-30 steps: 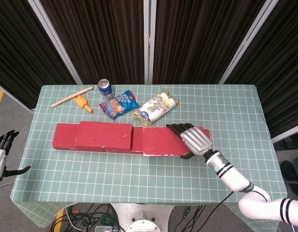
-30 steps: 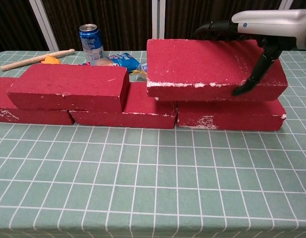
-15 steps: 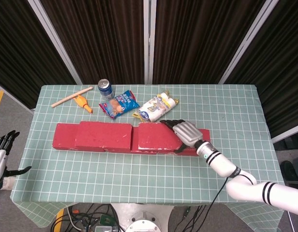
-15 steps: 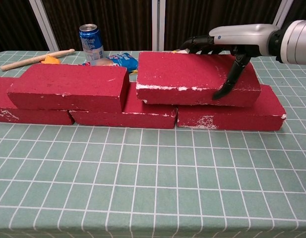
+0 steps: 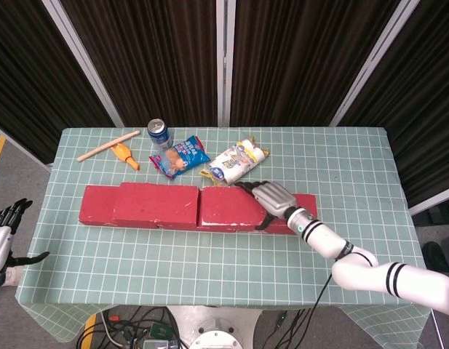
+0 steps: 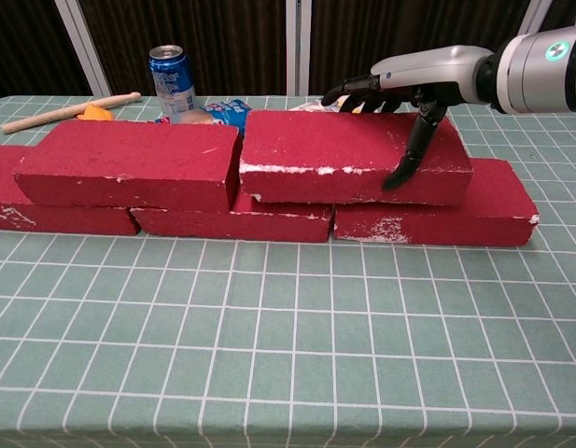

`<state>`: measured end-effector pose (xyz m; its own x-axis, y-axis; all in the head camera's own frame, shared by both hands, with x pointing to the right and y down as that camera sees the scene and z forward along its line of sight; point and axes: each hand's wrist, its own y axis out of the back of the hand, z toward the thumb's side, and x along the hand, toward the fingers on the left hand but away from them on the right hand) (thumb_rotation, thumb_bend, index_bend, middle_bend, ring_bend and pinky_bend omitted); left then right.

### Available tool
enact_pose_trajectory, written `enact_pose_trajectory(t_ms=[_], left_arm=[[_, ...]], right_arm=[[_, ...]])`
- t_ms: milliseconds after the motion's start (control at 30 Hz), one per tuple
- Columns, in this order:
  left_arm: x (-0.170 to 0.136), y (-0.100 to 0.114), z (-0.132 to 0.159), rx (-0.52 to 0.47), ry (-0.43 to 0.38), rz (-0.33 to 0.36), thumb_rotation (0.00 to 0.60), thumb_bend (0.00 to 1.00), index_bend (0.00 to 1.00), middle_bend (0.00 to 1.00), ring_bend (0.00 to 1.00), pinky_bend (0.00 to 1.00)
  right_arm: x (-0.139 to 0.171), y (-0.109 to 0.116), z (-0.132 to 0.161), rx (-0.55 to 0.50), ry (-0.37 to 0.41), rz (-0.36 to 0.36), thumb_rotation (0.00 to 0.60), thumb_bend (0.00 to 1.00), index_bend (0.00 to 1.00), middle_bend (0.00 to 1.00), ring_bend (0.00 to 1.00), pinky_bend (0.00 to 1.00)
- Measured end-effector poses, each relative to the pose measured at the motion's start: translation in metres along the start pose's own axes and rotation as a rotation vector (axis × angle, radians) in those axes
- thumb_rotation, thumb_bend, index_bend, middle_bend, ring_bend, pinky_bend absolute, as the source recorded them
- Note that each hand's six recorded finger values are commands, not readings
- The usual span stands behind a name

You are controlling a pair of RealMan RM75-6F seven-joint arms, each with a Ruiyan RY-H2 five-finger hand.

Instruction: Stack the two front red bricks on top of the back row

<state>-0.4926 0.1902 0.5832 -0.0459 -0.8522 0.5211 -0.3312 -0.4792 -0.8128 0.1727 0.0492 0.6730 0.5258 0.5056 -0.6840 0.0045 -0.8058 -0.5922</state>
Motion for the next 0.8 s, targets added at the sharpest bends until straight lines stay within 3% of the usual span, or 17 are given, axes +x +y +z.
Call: enact_pose_trajectory(t_ms=[800], left_arm=[[0.001,-0.004,-0.004,-0.029,0.000,-0.016,0.600,0.01,0.05,0.00,0.00,0.00]], right_arm=[[-0.014,-0.005,0.006,-0.002,-0.023,0.035,0.600,0.05,0.01,0.24,0.19,0.26]])
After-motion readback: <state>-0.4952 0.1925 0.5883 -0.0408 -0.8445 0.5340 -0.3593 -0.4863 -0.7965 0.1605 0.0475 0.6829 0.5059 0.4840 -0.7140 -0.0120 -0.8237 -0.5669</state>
